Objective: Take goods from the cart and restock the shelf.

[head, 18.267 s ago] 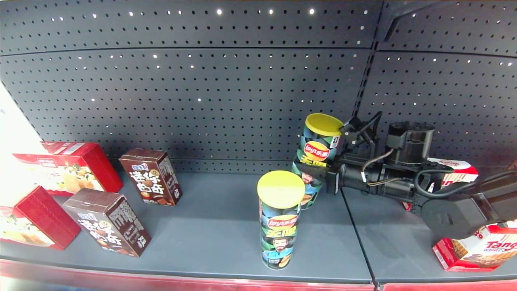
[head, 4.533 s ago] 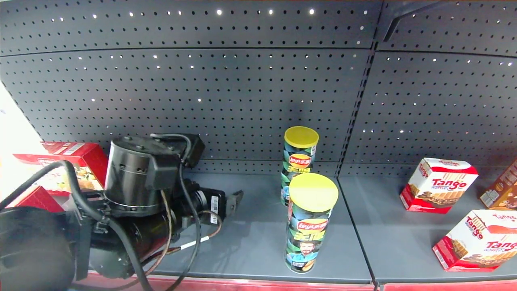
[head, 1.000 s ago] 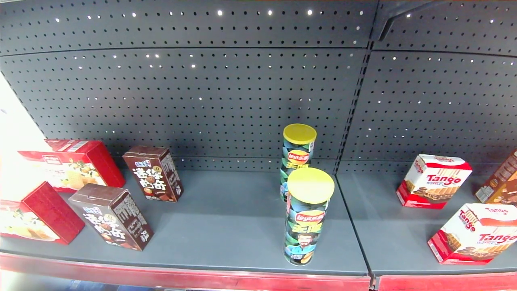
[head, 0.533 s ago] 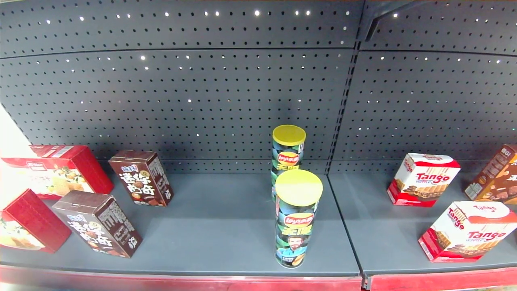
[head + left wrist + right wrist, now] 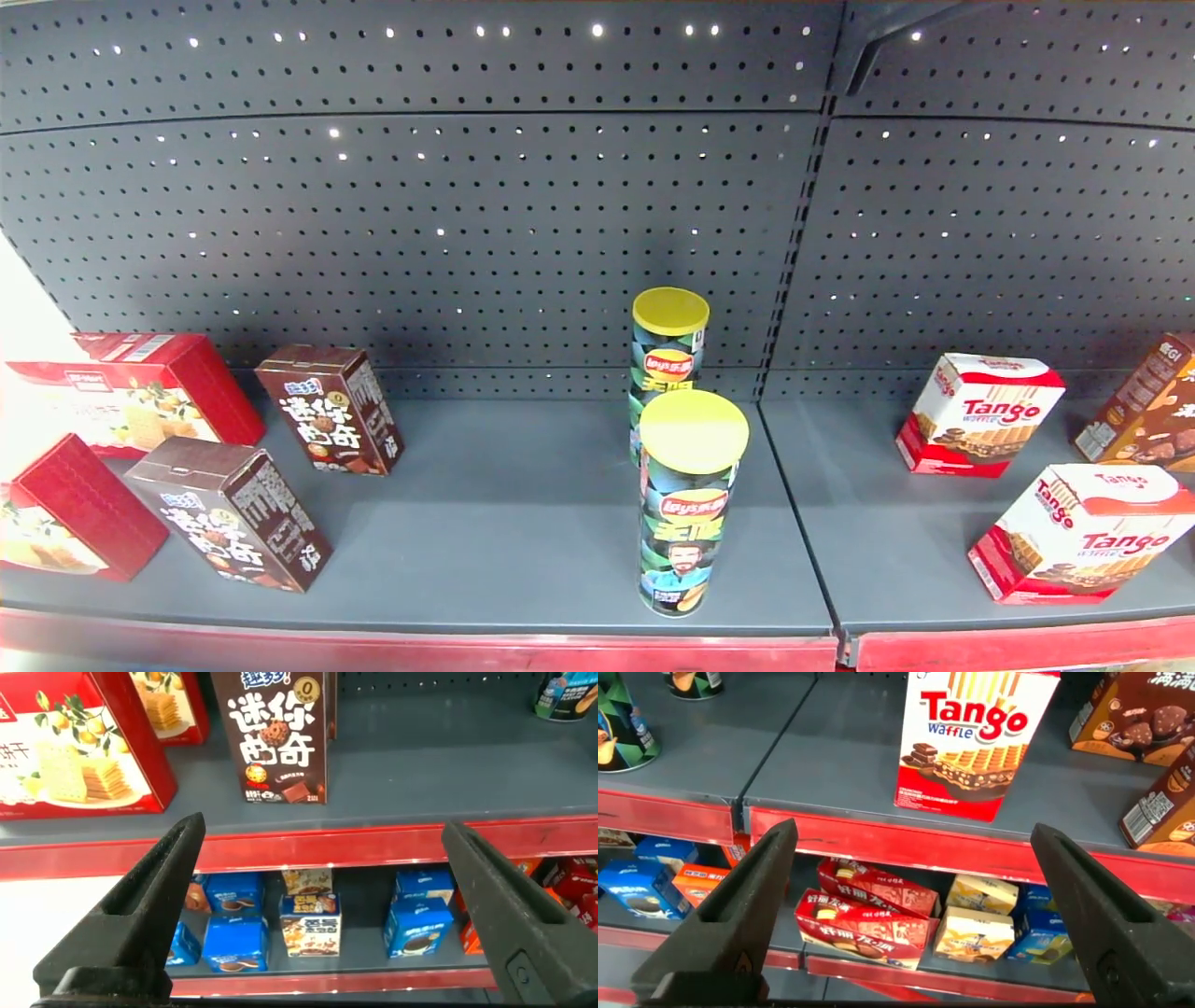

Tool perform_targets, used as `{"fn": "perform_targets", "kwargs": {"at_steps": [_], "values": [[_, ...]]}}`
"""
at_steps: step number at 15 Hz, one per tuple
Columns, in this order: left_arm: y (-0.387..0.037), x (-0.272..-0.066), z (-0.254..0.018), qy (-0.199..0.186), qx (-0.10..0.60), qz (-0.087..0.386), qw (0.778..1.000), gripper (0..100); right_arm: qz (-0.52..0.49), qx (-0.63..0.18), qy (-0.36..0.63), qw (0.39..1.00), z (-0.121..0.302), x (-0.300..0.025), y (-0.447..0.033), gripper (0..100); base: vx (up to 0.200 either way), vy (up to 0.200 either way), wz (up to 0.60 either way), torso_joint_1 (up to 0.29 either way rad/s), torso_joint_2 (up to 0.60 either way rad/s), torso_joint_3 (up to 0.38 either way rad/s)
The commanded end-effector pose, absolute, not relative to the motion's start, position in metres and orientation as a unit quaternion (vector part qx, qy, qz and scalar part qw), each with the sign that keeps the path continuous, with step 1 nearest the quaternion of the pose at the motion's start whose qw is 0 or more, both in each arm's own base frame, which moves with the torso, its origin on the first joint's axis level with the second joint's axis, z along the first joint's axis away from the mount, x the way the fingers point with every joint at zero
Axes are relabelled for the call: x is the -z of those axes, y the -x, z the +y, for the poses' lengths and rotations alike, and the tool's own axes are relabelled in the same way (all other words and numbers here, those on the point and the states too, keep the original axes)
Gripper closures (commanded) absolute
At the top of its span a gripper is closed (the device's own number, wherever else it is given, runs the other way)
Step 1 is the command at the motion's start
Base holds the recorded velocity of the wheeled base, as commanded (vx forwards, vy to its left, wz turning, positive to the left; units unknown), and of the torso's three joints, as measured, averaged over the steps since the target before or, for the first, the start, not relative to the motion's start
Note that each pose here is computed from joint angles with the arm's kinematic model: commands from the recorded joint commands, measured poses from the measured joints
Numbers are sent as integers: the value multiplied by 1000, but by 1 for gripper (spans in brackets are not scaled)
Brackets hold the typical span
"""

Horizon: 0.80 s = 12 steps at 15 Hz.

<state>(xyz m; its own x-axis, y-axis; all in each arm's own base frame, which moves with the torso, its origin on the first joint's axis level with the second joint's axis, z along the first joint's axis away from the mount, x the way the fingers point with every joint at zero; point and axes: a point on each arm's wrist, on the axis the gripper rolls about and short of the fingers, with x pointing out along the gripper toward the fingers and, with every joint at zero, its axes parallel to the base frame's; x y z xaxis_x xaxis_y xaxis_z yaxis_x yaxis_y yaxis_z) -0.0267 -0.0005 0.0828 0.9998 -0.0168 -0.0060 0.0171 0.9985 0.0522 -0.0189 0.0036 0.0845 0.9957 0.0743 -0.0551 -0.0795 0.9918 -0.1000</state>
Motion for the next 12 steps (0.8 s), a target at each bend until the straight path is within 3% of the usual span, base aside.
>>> {"fn": "perform_targets", "kwargs": {"at_steps": [1,12], "values": [[26,-83,0,-27,9,5,1000,0,26,-39,51,998,4,-85,19,0,0,0,0,0,0,0],[26,-83,0,-27,9,4,1000,0,27,-34,27,999,3,-85,19,0,0,0,0,0,0,0]]}}
